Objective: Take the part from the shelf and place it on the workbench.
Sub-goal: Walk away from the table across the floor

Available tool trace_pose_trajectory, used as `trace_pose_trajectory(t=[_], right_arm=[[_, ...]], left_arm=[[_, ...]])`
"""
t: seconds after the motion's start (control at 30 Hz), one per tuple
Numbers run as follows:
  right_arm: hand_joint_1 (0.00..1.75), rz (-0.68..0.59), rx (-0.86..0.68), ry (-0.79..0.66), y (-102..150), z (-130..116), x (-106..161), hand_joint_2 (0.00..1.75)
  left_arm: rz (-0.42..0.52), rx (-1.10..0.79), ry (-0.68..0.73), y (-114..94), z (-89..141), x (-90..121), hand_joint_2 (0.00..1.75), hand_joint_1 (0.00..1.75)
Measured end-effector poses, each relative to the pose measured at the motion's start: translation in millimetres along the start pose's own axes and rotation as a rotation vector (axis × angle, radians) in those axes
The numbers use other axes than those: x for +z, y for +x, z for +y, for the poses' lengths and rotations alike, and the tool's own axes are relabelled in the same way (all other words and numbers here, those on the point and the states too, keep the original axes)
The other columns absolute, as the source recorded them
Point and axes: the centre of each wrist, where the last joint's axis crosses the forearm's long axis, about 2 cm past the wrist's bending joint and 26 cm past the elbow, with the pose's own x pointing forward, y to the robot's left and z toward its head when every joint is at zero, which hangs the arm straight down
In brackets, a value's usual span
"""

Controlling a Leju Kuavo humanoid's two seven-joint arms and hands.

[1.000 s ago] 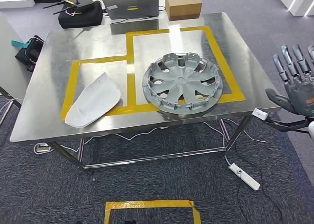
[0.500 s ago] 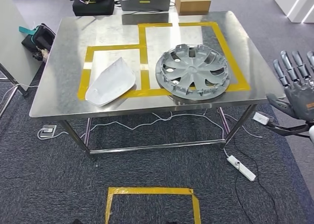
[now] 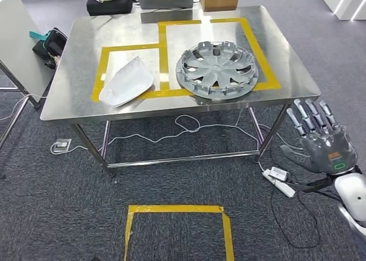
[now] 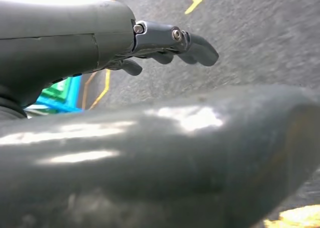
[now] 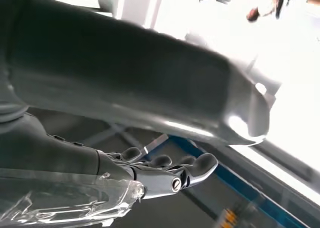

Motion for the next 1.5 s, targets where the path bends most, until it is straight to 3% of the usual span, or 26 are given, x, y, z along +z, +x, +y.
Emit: trace_pose_trajectory(t=[0.3,0.57,0.8,0.97,1.07,1.17,1.5], right_arm=[[0.0,0.123,-0.086,0.063,16.6,2.7,27.5,0.0],[0.0,0.268,-0.407,0.244,109.7,7.5,118.4,0.0],[0.0,0.446,-0.586,0.675,167.4,52.4,213.7,0.0],[0.0,0.599,-0.626,1.093,226.0,45.9,271.6,0.0],[0.0,0.644,-0.684,1.323,259.9,31.6,284.1,0.0],[0.0,0.664,-0.738,1.46,281.6,20.8,285.3,0.0],[0.0,0.666,-0.815,1.573,304.1,10.7,277.7,0.0]], left_arm=[[-0.006,0.011,0.002,5.4,0.3,0.8,0.0,0.0],[0.006,0.017,0.003,0.8,-9.5,5.0,0.0,0.0],[-0.006,0.022,-0.001,8.4,-15.0,9.4,0.0,0.0],[0.001,0.018,-0.009,3.8,-18.6,10.3,0.0,0.0],[-0.006,0.016,-0.013,3.7,-19.0,10.5,0.0,0.0],[-0.014,0.014,-0.013,3.6,-18.7,10.3,0.0,0.0],[-0.025,-0.006,-0.019,4.6,-16.9,9.4,0.0,0.0]])
